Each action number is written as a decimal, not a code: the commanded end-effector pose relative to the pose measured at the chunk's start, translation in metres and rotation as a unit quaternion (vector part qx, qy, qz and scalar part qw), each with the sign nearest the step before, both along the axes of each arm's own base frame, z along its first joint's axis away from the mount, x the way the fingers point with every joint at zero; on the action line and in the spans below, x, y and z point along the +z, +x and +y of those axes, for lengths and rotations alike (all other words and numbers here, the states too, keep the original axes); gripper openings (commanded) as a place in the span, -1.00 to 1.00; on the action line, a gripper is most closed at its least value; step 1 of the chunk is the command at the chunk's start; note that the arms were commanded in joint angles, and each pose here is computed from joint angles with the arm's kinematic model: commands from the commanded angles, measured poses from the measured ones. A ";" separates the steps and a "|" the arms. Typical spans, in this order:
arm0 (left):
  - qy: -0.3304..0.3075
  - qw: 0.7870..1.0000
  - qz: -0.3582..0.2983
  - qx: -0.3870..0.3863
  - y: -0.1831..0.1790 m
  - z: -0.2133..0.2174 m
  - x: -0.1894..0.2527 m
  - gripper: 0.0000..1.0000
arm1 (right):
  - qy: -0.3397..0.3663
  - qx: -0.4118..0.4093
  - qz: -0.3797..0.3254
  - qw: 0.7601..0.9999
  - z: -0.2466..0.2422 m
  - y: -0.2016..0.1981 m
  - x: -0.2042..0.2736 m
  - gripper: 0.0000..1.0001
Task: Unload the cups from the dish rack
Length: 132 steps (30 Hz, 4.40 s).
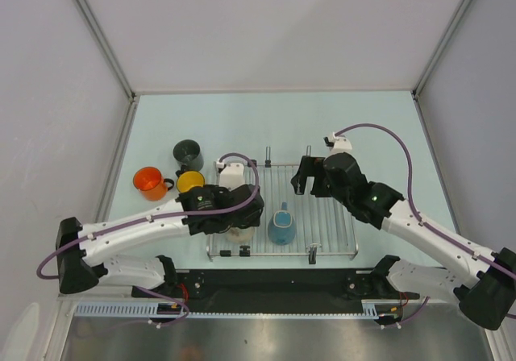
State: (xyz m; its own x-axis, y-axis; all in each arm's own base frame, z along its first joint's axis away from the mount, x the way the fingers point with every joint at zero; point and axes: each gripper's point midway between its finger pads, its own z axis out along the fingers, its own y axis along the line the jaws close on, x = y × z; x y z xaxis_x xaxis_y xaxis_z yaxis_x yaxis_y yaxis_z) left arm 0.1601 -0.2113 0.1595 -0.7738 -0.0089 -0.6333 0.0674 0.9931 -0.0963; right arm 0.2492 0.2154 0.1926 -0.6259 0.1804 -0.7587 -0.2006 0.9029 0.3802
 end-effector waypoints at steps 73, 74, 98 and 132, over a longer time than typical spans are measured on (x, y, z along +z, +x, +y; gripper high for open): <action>-0.646 0.676 -0.234 -0.265 0.069 -0.035 0.195 -0.99 | 0.274 0.076 -0.161 0.945 -0.001 -0.033 0.147 1.00; -0.649 0.674 -0.230 -0.266 0.068 -0.035 0.192 -0.99 | 0.278 0.086 -0.156 0.944 0.003 -0.035 0.145 0.99; -0.662 0.653 -0.213 -0.300 0.042 -0.040 0.198 -0.99 | 0.383 0.243 -0.122 0.883 0.073 -0.037 0.170 0.97; -0.591 0.735 -0.224 -0.246 0.091 -0.017 0.205 1.00 | 0.282 0.108 -0.166 0.939 0.017 -0.029 0.158 -1.00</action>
